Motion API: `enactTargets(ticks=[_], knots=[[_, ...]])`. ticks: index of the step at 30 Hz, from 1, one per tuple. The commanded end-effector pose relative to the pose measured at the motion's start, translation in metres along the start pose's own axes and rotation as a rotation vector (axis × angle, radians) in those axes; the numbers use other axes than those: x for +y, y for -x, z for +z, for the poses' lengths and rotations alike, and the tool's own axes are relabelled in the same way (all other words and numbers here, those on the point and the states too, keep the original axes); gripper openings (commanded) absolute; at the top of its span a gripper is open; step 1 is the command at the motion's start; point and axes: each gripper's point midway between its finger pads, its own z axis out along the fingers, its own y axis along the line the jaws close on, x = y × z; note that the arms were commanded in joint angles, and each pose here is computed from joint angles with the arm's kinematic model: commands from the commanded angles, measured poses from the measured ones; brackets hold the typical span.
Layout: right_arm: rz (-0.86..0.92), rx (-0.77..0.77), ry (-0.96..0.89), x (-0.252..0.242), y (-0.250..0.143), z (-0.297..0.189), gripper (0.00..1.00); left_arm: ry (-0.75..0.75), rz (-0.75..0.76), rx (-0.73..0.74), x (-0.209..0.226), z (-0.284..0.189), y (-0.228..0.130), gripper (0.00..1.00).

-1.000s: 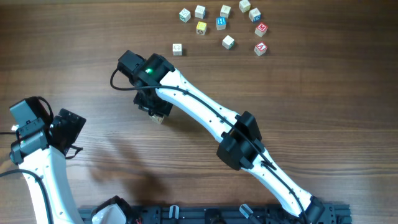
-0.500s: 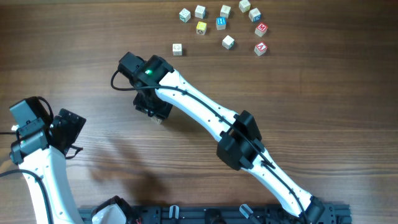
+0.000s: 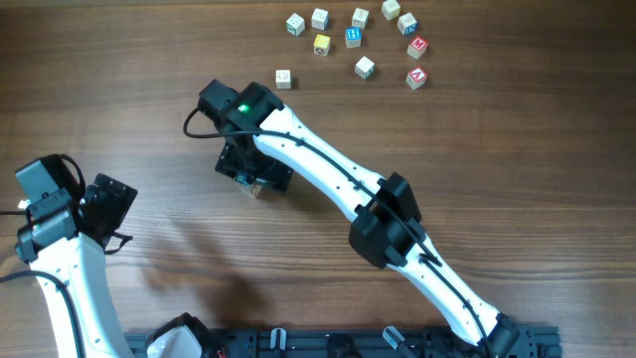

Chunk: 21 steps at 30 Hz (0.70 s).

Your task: Form a tower

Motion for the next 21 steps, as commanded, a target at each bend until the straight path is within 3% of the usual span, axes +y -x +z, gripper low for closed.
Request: enactTargets(ticks=[1,5,13,21], knots=[[-0.180,-0.041,0.089,0.007,-0.001,-0.045,0.98,-0.008,-0.016,-0.008,0.000,-0.002,0.002,1.00],[-0.549,-0.118,0.153,0.012,0.000,-0.084,0.99,-0.008,-0.016,-0.008,0.000,-0.002,0.002,1.00],[-1.159,-0.175,0.115,0.013,0.002,-0.085,0.99,-0.008,-0.016,-0.008,0.000,-0.002,0.002,1.00],[-1.229,-0.125,0.082,0.019,0.001,-0.042,0.99,-0.008,-0.016,-0.008,0.000,-0.002,0.002,1.00]])
